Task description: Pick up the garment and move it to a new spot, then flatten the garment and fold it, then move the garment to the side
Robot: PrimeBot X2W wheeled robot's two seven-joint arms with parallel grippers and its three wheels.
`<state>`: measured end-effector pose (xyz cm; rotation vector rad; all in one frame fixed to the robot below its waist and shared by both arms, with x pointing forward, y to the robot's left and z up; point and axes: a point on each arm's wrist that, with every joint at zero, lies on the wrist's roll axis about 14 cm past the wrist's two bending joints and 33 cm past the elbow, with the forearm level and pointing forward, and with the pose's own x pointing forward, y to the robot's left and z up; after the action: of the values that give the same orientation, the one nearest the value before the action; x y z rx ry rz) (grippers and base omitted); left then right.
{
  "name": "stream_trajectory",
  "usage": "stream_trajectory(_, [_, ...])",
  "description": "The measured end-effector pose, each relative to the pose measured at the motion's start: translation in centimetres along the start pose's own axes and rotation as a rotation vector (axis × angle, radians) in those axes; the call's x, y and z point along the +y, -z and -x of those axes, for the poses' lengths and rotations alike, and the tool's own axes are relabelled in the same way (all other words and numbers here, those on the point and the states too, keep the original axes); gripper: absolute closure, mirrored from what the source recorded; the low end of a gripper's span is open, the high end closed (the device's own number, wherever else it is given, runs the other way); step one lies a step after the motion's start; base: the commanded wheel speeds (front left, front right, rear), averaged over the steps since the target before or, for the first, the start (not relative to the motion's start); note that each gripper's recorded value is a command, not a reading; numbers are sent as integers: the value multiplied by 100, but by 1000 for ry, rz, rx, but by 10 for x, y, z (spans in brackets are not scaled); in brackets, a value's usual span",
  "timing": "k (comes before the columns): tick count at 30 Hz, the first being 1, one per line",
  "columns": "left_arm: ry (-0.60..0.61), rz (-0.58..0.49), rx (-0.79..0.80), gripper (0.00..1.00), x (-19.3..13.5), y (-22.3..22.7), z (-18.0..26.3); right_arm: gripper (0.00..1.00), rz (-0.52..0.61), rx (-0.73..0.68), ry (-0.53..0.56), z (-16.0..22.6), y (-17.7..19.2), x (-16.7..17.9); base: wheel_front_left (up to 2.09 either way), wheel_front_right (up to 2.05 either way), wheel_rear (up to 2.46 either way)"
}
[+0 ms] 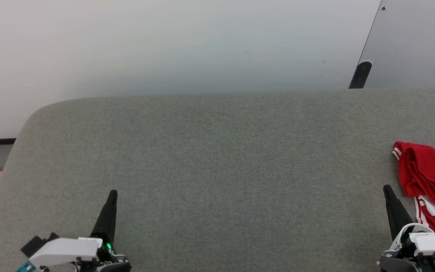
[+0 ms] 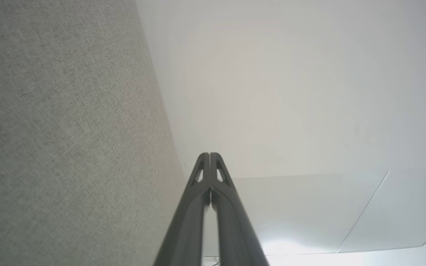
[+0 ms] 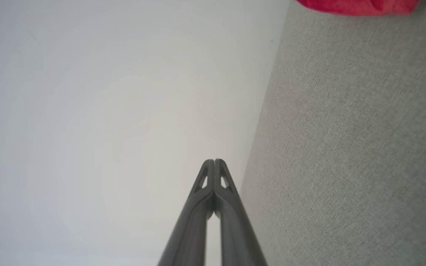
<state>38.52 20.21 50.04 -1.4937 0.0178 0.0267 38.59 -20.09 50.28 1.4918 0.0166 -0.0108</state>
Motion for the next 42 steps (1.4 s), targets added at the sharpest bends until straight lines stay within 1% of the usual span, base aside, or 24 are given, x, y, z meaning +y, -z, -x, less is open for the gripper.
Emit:
stream_trajectory(12, [16, 80, 7, 100, -3, 2, -2, 100, -78, -6, -5, -1, 0, 0, 0, 0, 0])
stream_trajectory(42, [17, 80, 7, 100, -4, 2, -2, 100, -80, -4, -12, -2, 0, 3, 0, 0, 0])
